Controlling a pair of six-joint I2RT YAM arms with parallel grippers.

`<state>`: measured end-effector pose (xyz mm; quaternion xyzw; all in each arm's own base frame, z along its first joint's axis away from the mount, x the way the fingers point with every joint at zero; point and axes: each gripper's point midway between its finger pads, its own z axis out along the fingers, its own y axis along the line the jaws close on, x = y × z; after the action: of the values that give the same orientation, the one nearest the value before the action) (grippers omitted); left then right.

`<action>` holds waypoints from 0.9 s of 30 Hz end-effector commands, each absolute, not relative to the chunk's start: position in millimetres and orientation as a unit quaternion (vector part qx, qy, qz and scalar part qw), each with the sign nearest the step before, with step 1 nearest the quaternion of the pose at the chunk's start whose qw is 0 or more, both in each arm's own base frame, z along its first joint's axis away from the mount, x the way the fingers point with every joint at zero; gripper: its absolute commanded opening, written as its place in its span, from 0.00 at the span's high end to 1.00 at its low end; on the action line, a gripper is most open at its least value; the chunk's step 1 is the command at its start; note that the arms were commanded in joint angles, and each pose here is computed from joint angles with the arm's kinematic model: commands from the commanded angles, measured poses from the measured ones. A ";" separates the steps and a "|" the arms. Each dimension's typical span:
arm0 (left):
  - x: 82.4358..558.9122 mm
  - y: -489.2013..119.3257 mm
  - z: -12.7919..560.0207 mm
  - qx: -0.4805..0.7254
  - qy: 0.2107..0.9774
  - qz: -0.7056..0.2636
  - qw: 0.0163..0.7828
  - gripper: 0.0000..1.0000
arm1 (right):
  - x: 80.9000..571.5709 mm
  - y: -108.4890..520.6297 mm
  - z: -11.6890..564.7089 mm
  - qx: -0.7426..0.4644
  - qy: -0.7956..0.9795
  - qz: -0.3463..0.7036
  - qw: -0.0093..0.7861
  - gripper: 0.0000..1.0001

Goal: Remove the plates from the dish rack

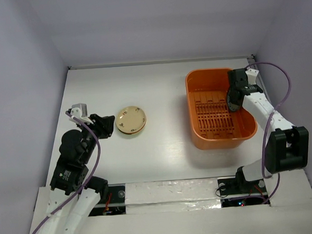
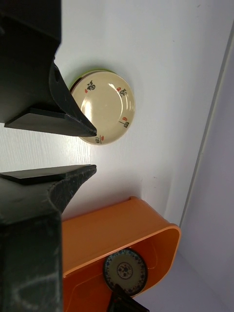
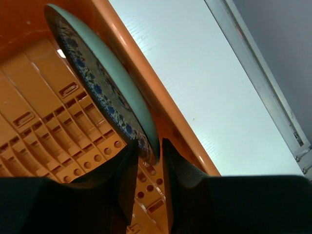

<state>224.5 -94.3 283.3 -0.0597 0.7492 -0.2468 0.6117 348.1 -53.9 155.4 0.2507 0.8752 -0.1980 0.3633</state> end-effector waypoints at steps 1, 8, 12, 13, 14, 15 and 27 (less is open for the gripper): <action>228.0 -93.0 287.2 -0.064 0.743 -0.243 0.620 0.73 | 366.2 -58.6 170.2 0.260 0.860 -0.192 0.394 0.69; 227.7 -92.3 287.9 -0.066 0.742 -0.243 0.621 0.73 | 368.9 -61.7 161.1 0.259 0.862 -0.206 0.384 0.77; 226.9 -91.7 288.6 -0.067 0.741 -0.244 0.623 0.73 | 369.4 -60.5 164.6 0.252 0.865 -0.204 0.384 0.88; 226.8 -91.4 289.3 -0.067 0.740 -0.244 0.624 0.73 | 369.0 -60.3 168.7 0.249 0.865 -0.202 0.387 0.91; 226.2 -91.2 289.7 -0.067 0.739 -0.244 0.624 0.73 | 367.5 -59.8 170.4 0.247 0.866 -0.201 0.387 0.92; 226.0 -91.2 290.4 -0.068 0.738 -0.245 0.625 0.73 | 367.0 -55.9 175.5 0.242 0.865 -0.197 0.392 0.95; 225.3 -89.2 292.2 -0.071 0.735 -0.245 0.629 0.73 | 340.4 -28.2 315.3 0.217 0.814 -0.151 0.517 1.00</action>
<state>225.3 -90.7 284.1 -0.0666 0.7473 -0.2404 0.6159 348.5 -28.4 255.3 0.2118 0.8499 -0.1598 0.4553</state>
